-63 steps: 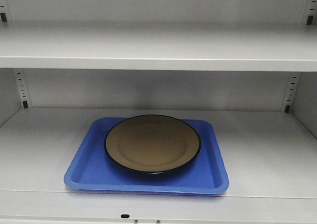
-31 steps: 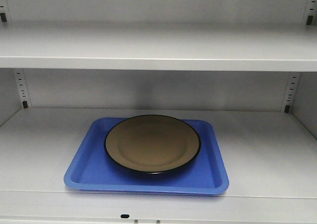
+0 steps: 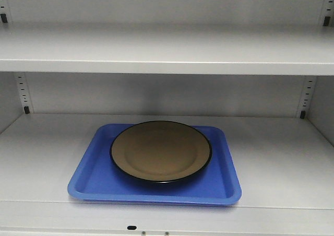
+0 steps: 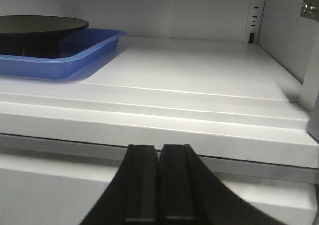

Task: Place disk in tray to left cabinet

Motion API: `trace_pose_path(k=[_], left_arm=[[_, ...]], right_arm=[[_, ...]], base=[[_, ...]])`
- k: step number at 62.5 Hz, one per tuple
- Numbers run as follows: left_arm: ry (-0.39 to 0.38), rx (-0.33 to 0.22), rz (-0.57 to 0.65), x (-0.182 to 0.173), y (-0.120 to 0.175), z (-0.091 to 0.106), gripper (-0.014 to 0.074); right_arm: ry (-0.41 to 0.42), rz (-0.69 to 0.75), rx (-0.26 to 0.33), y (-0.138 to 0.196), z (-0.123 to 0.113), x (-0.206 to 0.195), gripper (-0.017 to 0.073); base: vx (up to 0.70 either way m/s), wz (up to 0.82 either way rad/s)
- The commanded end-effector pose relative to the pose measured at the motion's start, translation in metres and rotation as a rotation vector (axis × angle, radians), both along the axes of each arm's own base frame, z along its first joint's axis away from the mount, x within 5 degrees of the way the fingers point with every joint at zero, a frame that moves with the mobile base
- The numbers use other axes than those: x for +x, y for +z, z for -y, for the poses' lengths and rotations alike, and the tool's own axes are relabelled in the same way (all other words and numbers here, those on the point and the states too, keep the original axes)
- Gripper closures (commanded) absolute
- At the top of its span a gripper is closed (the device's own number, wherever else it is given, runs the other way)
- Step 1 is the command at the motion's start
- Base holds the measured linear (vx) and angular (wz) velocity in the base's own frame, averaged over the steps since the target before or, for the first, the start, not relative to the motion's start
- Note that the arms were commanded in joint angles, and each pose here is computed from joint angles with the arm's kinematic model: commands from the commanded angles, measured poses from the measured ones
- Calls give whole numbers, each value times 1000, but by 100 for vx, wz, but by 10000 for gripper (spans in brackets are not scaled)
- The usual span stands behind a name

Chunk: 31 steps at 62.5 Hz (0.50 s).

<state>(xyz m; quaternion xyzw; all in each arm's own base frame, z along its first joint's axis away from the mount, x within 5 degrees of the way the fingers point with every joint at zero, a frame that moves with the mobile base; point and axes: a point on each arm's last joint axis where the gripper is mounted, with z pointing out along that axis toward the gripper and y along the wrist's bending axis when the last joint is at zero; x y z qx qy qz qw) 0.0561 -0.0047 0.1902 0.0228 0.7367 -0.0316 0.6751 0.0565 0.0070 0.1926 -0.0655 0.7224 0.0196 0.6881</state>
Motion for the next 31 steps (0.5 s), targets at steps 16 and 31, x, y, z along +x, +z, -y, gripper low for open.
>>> trace_pose_path(k=[16, 31], left_arm=[[8, -20, 76, 0, 1, -1, 600], [8, -20, 76, 0, 1, -1, 600]], right_arm=[[-12, 71, -4, 1, 1, 0, 563], [-12, 71, -4, 1, 1, 0, 563]], base=[[0, 0], [0, 0]])
